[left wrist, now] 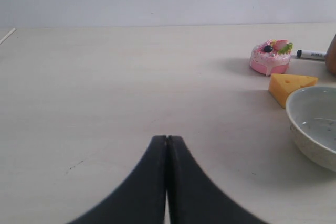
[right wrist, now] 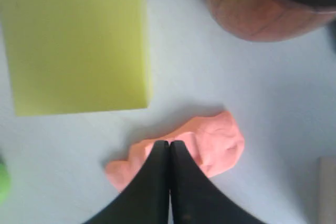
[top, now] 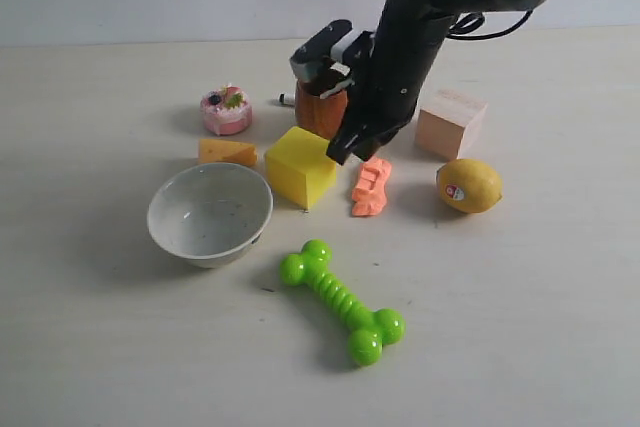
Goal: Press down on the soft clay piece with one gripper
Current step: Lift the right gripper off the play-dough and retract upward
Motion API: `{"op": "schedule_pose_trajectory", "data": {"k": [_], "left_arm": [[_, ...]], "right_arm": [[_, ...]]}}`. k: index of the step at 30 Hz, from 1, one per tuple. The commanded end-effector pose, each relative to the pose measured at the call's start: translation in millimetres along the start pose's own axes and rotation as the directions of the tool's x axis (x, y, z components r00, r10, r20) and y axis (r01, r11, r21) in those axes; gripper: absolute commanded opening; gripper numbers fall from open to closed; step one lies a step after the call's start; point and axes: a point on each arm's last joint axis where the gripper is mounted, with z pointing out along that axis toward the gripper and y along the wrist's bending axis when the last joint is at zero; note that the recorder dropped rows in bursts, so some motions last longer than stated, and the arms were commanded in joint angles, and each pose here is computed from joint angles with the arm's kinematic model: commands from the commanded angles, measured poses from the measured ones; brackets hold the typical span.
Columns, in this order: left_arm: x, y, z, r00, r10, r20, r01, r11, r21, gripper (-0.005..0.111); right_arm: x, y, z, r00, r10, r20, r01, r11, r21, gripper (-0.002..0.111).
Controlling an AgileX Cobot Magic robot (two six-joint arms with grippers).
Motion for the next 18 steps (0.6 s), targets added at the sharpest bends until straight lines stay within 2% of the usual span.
{"op": "schedule_pose_trajectory", "data": {"k": [1, 2, 6, 9, 13, 18], "left_arm": [[-0.8, -0.5, -0.4, 1.0, -0.002, 0.013, 0.002, 1.0, 0.008, 0.0], [-0.8, -0.5, -0.4, 1.0, -0.002, 0.013, 0.002, 1.0, 0.008, 0.0], [-0.8, -0.5, -0.4, 1.0, -0.002, 0.013, 0.002, 1.0, 0.008, 0.0], [-0.8, -0.5, -0.4, 1.0, -0.002, 0.013, 0.002, 1.0, 0.008, 0.0], [-0.8, -0.5, -0.4, 1.0, -0.002, 0.013, 0.002, 1.0, 0.008, 0.0], [-0.8, -0.5, -0.4, 1.0, -0.002, 0.013, 0.002, 1.0, 0.008, 0.0]], "right_arm": [[2.4, 3.4, -37.3, 0.944, 0.221, 0.246, -0.203, 0.974, -0.098, 0.0], [5.0, 5.9, -43.9, 0.931, 0.226, 0.287, -0.207, 0.974, -0.096, 0.0], [56.1, 31.9, -109.7, 0.786, 0.235, 0.571, -0.273, 0.962, -0.02, 0.0], [89.6, 52.0, -152.3, 0.725, 0.209, 0.657, -0.275, 0.961, -0.002, 0.0], [117.8, 75.8, -204.5, 0.651, 0.167, 0.74, -0.237, 0.971, -0.011, 0.0], [144.2, 94.6, -255.3, 0.49, 0.239, 0.838, -0.294, 0.951, -0.099, 0.0]]}}
